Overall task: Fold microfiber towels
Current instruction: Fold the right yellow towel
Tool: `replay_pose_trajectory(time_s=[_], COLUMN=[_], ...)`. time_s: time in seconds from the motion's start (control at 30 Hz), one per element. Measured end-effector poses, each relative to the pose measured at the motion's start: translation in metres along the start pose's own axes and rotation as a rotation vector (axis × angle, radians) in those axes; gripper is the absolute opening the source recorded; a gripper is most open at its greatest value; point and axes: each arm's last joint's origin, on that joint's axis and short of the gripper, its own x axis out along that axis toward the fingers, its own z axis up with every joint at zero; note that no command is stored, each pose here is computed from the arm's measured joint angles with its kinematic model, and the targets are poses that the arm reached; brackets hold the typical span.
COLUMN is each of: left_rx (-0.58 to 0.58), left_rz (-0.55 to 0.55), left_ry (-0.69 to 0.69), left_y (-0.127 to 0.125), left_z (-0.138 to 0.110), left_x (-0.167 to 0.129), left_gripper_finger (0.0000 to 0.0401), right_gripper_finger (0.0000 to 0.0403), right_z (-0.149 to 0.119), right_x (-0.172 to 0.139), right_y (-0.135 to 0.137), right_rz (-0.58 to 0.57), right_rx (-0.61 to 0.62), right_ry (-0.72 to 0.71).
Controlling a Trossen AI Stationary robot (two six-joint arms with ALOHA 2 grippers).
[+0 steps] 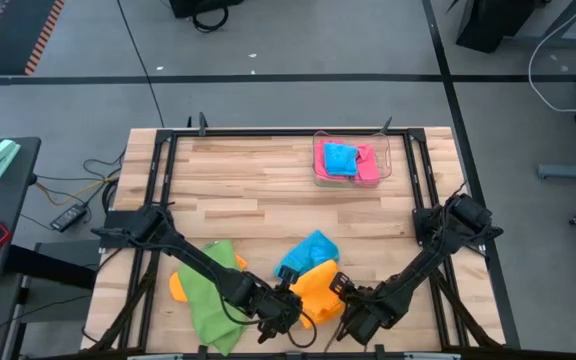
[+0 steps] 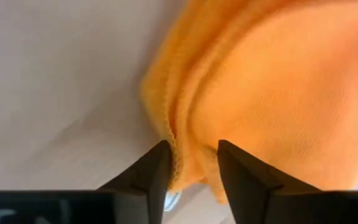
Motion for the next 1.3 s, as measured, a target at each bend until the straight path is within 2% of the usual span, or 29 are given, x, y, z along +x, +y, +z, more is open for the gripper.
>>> replay_pose_trajectory(time_s=[0.1,0.3,0.43,0.53,0.6,0.7,0.83,1.1,1.3], left_rx=[-0.026,-0.028,-0.026,-0.04,-0.059,-0.084,-0.093,-0.094,-0.096], left_rz=[0.0,-0.026,-0.046,-0.045,-0.043,-0.041,-0.041,-0.04,-0.04], left_ry=[0.026,0.048,0.07,0.093,0.11,0.12,0.114,0.112,0.11], left_y=[0.0,-0.003,-0.004,-0.003,-0.003,-0.003,-0.003,-0.002,-0.002], left_z=[-0.003,-0.005,-0.007,-0.009,-0.011,-0.012,-0.011,-0.011,-0.011], left_x=[0.0,-0.001,-0.001,-0.001,-0.002,-0.002,-0.002,-0.001,-0.001], left_gripper_finger=[0.0015,0.0041,0.0026,0.0014,0.0012,0.0023,0.0038,0.0013,0.0034], right_gripper_finger=[0.0173,0.0207,0.0216,0.0218,0.0218,0.0218,0.0218,0.0218,0.021], right_z=[-0.002,0.006,0.014,0.017,0.018,0.019,0.023,0.024,0.022], right_x=[-0.001,-0.009,-0.015,-0.013,-0.009,-0.007,-0.001,0.03,0.034], right_y=[0.001,0.017,0.025,0.026,0.026,0.032,0.046,0.059,0.059], right_rz=[0.003,-0.003,-0.076,-0.155,-0.165,-0.187,-0.296,-0.37,-0.406], right_rx=[0.079,0.284,0.444,0.625,0.709,0.723,0.671,0.594,0.533], right_ry=[0.024,-0.037,-0.125,-0.216,-0.265,-0.308,-0.341,-0.289,-0.247])
